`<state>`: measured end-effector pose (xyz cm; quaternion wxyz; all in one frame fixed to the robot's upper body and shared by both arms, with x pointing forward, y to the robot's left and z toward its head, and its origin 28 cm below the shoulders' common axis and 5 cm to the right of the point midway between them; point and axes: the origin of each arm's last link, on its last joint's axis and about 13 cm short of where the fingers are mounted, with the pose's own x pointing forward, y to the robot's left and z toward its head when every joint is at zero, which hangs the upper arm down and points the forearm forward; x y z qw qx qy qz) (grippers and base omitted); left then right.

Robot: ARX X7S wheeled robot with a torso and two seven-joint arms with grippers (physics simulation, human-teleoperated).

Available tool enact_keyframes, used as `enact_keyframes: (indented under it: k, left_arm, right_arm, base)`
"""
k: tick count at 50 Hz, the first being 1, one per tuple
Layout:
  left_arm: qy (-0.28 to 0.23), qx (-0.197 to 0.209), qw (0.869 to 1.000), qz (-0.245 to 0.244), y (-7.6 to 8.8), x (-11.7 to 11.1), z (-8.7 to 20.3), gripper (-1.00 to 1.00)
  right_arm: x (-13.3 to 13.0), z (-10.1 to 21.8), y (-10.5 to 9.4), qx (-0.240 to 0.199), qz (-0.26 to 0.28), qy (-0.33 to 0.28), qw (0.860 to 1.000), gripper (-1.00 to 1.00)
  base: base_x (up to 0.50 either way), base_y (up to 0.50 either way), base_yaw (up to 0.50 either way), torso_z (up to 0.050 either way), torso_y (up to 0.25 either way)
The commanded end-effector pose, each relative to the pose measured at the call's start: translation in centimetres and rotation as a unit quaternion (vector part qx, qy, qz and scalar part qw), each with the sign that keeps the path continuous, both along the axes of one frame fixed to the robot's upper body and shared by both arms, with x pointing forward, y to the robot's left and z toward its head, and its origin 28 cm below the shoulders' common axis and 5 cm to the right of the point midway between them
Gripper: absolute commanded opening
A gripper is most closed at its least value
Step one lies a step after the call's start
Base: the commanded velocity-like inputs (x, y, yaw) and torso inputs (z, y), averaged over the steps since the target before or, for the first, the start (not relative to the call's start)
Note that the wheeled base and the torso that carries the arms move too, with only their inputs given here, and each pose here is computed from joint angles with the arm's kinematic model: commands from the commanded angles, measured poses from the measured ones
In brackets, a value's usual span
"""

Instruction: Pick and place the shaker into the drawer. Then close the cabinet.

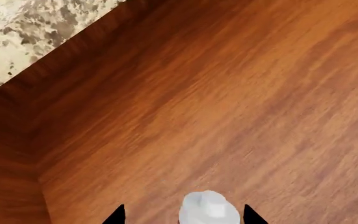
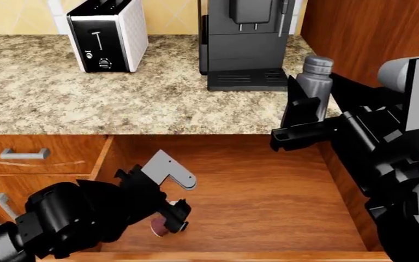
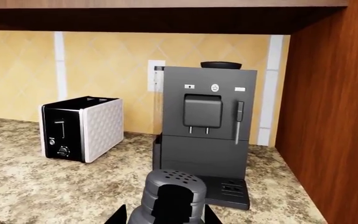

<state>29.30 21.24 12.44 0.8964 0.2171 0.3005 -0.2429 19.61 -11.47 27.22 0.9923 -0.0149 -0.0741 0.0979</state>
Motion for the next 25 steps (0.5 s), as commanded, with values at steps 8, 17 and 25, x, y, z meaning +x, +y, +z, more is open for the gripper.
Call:
enact_keyframes:
  k: [8,17,25]
  left_arm:
    - [-0.140,-0.087,0.986,-0.012,-0.3,-2.1,9.5,1.00]
    - [-0.242,-0.134,0.961,-0.004,0.6,-5.7,14.8,1.00]
    - [-0.267,-0.162,0.950,0.022,1.8,-8.2,14.8,1.00]
  right_arm:
    - [0.1,0.1,0.2,-0.012,0.007,0.013,1.000,-1.00]
    - [1.9,-1.6,0.9,-0.074,0.066,0.121,0.988,-1.00]
    - [5.4,-2.6,1.4,-0.141,0.101,0.204,0.964,-1.00]
  base:
    - [0.00,0.00,0.00,0.000,0.000]
    - [0.00,0.00,0.00,0.000,0.000]
    - [0.00,0.00,0.00,0.000,0.000]
